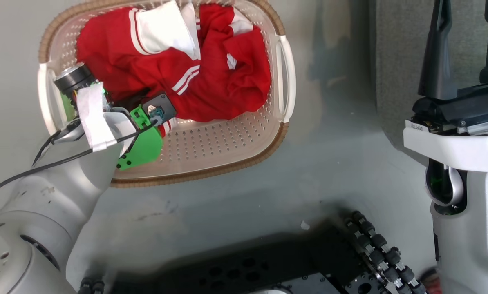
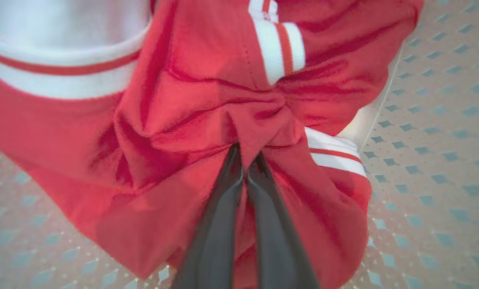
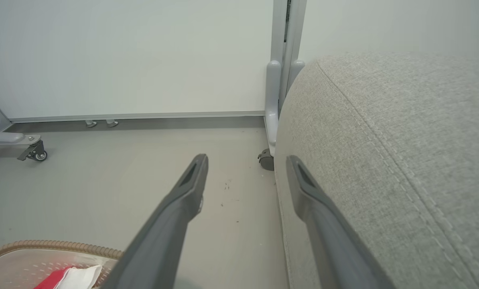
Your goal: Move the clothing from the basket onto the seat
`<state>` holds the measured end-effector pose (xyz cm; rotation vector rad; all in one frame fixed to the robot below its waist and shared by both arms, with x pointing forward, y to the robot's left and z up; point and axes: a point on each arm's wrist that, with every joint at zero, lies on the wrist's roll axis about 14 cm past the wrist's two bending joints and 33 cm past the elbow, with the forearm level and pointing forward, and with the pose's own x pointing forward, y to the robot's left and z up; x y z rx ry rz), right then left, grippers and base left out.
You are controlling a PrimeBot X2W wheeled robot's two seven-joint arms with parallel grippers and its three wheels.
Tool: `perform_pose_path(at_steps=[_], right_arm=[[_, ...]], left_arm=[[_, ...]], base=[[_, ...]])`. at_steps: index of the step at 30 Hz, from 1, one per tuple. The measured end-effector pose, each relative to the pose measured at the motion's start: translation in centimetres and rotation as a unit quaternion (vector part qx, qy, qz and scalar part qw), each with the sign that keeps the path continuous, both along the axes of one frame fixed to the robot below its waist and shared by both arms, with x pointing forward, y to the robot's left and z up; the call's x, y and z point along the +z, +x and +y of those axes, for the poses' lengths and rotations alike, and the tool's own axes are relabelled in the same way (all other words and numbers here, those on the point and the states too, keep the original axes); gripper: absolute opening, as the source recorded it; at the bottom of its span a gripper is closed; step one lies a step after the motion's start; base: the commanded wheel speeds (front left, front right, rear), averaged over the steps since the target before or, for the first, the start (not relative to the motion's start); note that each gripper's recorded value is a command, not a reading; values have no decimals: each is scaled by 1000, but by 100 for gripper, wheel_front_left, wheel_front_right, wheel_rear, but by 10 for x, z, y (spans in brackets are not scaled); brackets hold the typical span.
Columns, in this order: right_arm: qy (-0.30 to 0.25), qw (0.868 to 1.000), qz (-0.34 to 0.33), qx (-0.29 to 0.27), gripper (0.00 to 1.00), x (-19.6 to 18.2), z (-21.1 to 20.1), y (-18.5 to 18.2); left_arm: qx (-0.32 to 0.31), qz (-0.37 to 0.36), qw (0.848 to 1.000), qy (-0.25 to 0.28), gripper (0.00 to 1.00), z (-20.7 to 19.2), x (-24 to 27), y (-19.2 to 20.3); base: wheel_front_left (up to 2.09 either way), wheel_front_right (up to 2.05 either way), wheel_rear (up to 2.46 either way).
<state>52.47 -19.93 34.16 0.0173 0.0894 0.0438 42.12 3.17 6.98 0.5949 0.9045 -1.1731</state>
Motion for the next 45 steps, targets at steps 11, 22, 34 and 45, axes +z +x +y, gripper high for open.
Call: perform_pose_path(at_steps=[11,22,34,45], right_arm=[[2,999,-34,4,100,55,6,-13],[19,998,-51,39,100,110,37,-61],[40,992,-79,95,100,158,80,-135],[46,981,-151,113,100,209,91,-171]], left_arm=[[143,-11,987,-70,0,-16,73,2],[283,-65,942,-167,0,-18,184,7],[378,-201,854,-295,0,3,331,10],[357,-322,796,-368,0,13,436,-12]], base=[[0,0,0],[0,0,0],[0,0,0],[0,0,0]])
